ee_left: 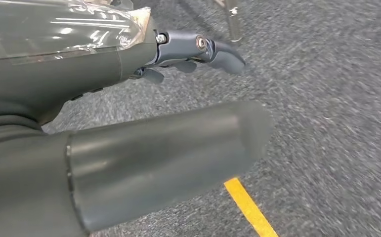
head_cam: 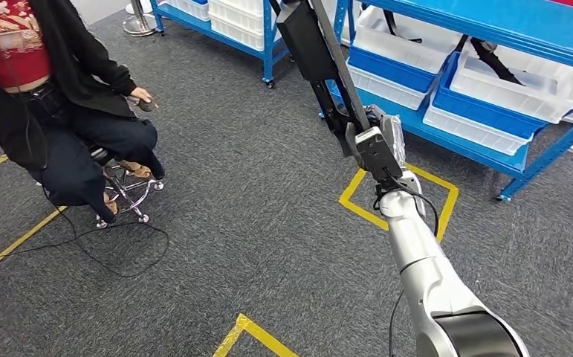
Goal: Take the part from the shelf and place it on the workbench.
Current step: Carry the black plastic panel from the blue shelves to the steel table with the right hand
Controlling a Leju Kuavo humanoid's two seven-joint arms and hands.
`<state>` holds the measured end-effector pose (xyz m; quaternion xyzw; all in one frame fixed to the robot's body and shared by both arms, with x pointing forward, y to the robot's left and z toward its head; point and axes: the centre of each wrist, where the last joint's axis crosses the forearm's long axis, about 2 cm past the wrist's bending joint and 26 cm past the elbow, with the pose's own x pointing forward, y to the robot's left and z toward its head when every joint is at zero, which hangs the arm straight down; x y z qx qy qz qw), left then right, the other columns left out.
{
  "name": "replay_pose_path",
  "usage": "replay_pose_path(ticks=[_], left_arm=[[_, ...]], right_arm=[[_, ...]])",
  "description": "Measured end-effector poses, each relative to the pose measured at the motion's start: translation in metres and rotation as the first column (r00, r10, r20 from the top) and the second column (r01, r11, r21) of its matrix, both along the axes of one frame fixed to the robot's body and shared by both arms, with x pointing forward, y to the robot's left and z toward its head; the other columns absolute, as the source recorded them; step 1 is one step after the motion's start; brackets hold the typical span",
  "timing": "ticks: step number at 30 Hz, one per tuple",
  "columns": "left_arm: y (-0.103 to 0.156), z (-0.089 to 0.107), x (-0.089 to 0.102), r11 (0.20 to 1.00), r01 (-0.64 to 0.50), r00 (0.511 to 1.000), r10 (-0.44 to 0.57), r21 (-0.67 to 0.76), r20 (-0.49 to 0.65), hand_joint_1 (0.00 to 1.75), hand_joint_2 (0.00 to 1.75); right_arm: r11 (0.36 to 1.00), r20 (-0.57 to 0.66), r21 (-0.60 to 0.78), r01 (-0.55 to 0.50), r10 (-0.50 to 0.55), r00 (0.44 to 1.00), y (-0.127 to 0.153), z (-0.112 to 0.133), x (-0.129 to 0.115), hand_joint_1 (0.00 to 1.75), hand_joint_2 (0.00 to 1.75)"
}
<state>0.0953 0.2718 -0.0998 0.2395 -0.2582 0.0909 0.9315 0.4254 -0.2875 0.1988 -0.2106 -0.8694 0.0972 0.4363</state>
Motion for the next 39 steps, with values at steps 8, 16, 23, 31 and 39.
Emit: replay_pose_path(ticks=[8, 16, 23, 31, 39], left_arm=[[0.000, -0.001, -0.006, 1.000, -0.015, 1.000, 0.015, -0.002, -0.009, 0.00, 0.00], [0.001, -0.002, -0.010, 1.000, -0.020, 1.000, 0.020, 0.004, -0.014, 0.00, 0.00], [0.000, -0.002, -0.008, 1.000, -0.006, 1.000, 0.007, 0.007, -0.017, 0.00, 0.00], [-0.001, -0.001, -0.007, 1.000, 0.006, 1.000, -0.006, 0.010, -0.027, 0.00, 0.00], [-0.005, -0.001, -0.008, 1.000, 0.031, 0.999, -0.031, 0.004, -0.038, 0.00, 0.00]], right_arm=[[1.000, -0.019, 0.008, 0.005, -0.005, 1.000, -0.004, -0.004, 0.004, 1.75, 1.75], [1.000, -0.023, 0.026, 0.012, -0.012, 1.000, -0.006, -0.010, 0.003, 1.75, 1.75], [0.998, -0.029, 0.042, 0.040, -0.039, 0.999, -0.015, -0.018, -0.001, 1.75, 1.75], [0.995, -0.077, 0.051, 0.086, -0.082, 0.994, -0.026, -0.043, -0.020, 1.75, 1.75], [0.988, -0.081, 0.033, 0.150, -0.147, 0.986, -0.034, -0.042, -0.036, 1.75, 1.75]])
